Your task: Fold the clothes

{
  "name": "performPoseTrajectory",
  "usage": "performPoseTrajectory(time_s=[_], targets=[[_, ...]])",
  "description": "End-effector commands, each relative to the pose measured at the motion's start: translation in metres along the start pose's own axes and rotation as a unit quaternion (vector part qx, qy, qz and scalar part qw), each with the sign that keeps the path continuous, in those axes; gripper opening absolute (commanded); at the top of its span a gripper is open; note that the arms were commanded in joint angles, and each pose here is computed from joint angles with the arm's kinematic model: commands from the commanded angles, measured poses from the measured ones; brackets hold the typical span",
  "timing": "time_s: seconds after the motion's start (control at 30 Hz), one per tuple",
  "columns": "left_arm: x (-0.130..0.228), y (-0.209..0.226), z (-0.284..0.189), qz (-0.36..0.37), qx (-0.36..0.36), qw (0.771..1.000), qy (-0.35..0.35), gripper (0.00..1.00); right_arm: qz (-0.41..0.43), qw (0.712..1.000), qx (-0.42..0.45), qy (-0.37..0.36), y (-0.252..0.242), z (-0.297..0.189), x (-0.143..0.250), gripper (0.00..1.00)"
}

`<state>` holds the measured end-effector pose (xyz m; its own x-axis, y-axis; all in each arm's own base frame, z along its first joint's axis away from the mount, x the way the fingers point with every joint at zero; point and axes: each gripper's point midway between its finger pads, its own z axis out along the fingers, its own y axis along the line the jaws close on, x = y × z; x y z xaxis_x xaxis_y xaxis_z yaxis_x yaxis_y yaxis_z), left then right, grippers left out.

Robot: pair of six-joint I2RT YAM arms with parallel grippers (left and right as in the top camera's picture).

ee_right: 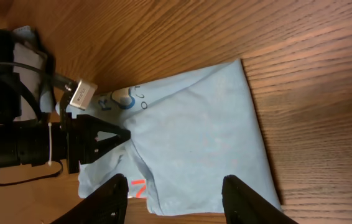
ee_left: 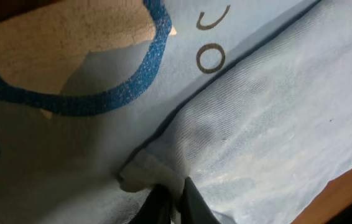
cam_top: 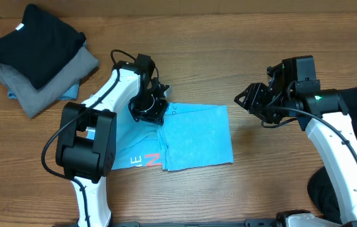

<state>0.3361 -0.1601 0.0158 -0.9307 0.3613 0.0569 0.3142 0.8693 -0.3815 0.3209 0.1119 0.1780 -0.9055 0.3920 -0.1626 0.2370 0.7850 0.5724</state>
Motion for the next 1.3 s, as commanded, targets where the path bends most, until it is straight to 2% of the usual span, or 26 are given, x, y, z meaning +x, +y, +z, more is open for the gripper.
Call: performPoseTrajectory(time_s=[0.0, 0.3, 0.53, 0.57, 0.6, 0.63, 0.67, 0.73, 0.77, 0.9, 1.0, 1.13, 1.27], targets=[[-0.003, 0.005, -0.002, -0.002, -0.011, 1.0, -0.002, 0.04, -0.014, 1.0, 0.001, -0.022, 0.004, -0.009, -0.007, 0.53], [-0.031, 0.002, -0.049, 0.004, -0.029, 0.999, -0.04, 0.04, -0.012, 1.0, 0.008, -0.024, 0.002, -0.009, -0.008, 0.53], [-0.043, 0.014, -0.055, 0.011, -0.067, 0.996, -0.061, 0.05, -0.013, 1.0, 0.008, -0.025, 0.002, -0.009, -0.008, 0.52], [-0.044, 0.016, -0.055, 0.012, -0.072, 0.995, -0.063, 0.07, -0.013, 1.0, 0.008, -0.025, 0.002, -0.009, -0.008, 0.52], [-0.044, 0.017, -0.055, 0.012, -0.076, 0.995, -0.063, 0.13, -0.013, 1.0, 0.008, -0.025, 0.002, -0.009, -0.008, 0.52], [-0.044, 0.018, -0.055, 0.009, -0.079, 0.995, -0.063, 0.22, -0.013, 1.0, 0.008, -0.025, 0.002, -0.009, -0.008, 0.52], [-0.042, 0.02, -0.055, 0.004, -0.084, 0.995, -0.06, 0.36, -0.012, 1.0, 0.009, -0.024, 0.001, -0.009, -0.007, 0.53], [-0.039, 0.023, -0.056, -0.003, -0.093, 0.994, -0.053, 0.49, -0.011, 1.0, 0.015, -0.025, -0.001, -0.009, -0.007, 0.53], [-0.035, 0.025, -0.056, -0.01, -0.097, 0.994, -0.045, 0.55, -0.006, 0.999, 0.036, -0.027, -0.009, -0.01, -0.006, 0.58], [-0.024, 0.027, -0.056, -0.019, -0.094, 0.995, -0.027, 0.58, 0.012, 0.993, 0.115, -0.021, -0.041, -0.011, 0.001, 0.65], [-0.014, 0.028, -0.057, -0.028, -0.092, 0.995, -0.008, 0.58, 0.029, 0.989, 0.143, 0.02, -0.061, 0.0, 0.02, 0.67], [-0.004, 0.029, -0.057, -0.036, -0.093, 0.995, 0.013, 0.59, 0.037, 0.988, 0.124, 0.089, -0.075, 0.027, 0.054, 0.58], [0.011, 0.041, -0.061, -0.053, -0.127, 0.99, 0.04, 0.58, 0.058, 0.984, 0.075, 0.148, -0.084, 0.056, 0.092, 0.49]])
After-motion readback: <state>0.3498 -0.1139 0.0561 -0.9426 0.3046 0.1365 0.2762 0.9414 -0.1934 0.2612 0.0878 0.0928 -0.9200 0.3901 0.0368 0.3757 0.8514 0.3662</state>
